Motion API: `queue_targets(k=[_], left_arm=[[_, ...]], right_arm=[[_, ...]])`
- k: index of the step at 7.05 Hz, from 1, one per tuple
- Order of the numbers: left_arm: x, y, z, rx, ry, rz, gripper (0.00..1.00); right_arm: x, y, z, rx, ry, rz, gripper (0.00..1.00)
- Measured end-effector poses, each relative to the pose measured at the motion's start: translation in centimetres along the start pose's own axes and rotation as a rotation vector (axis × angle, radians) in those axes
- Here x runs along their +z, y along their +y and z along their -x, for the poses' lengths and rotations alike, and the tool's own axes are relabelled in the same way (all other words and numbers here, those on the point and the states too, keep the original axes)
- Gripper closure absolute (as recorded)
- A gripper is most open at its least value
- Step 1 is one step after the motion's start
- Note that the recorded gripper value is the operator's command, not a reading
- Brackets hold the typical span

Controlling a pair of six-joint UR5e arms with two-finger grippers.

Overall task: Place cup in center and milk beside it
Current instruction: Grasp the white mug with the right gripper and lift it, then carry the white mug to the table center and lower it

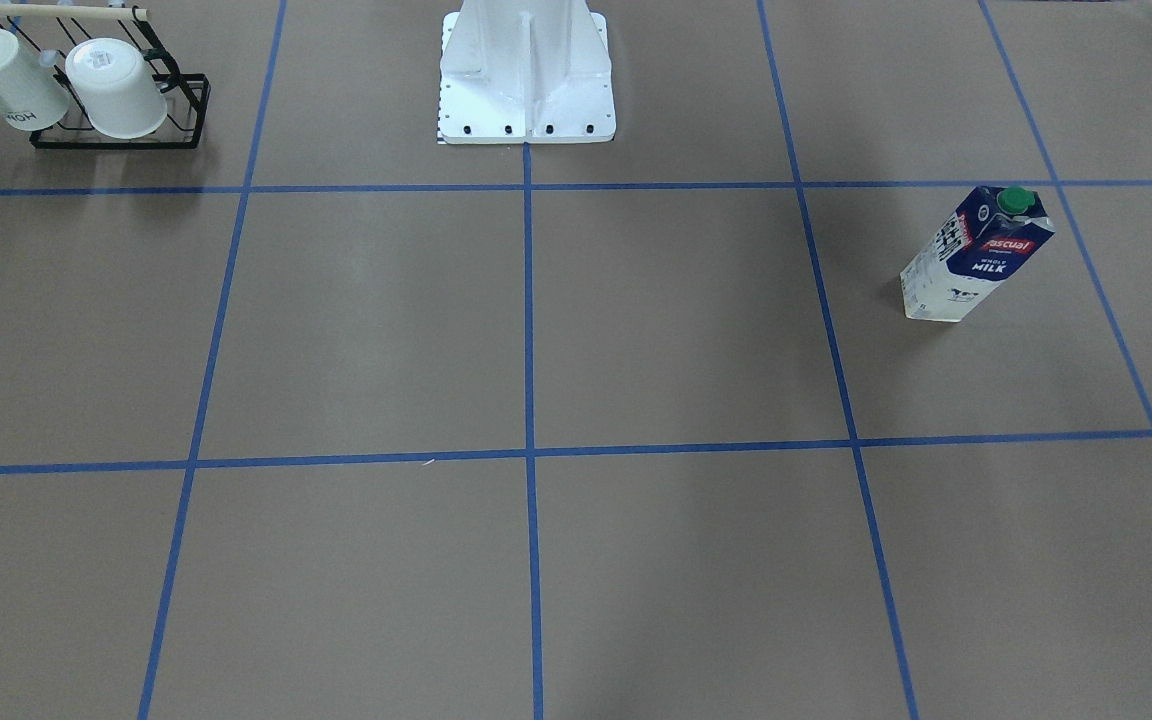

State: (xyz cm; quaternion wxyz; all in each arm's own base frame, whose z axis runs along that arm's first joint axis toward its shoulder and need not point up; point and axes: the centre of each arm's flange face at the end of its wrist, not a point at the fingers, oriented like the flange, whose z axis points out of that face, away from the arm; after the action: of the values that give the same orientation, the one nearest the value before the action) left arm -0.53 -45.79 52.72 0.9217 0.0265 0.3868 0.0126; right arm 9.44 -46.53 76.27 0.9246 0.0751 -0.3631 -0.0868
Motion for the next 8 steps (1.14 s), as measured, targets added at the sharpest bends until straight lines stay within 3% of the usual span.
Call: queue_targets(k=[2,4,6,8], left_arm=[[0.1,0.0,0.0,0.000,0.001,0.001,0.02],[0.2,-0.1,0.1,-0.002,0.001,0.004,0.02],[0.3,0.0,0.1,-0.002,0.001,0.004,0.02],[0.4,0.0,0.2,-0.002,0.002,0.007,0.02]], right_arm=[[-3.9,-7.2,7.7,-0.138,-0.029,-0.088,1.00],[-4.9,-16.5,20.5,-0.280,-0.072,-0.106,1.00],[-5.3,-25.6,37.8,-0.283,-0.117,-0.078,1.00],[-2.6,-28.9,56.4,-0.241,-0.117,-0.067,1.00]])
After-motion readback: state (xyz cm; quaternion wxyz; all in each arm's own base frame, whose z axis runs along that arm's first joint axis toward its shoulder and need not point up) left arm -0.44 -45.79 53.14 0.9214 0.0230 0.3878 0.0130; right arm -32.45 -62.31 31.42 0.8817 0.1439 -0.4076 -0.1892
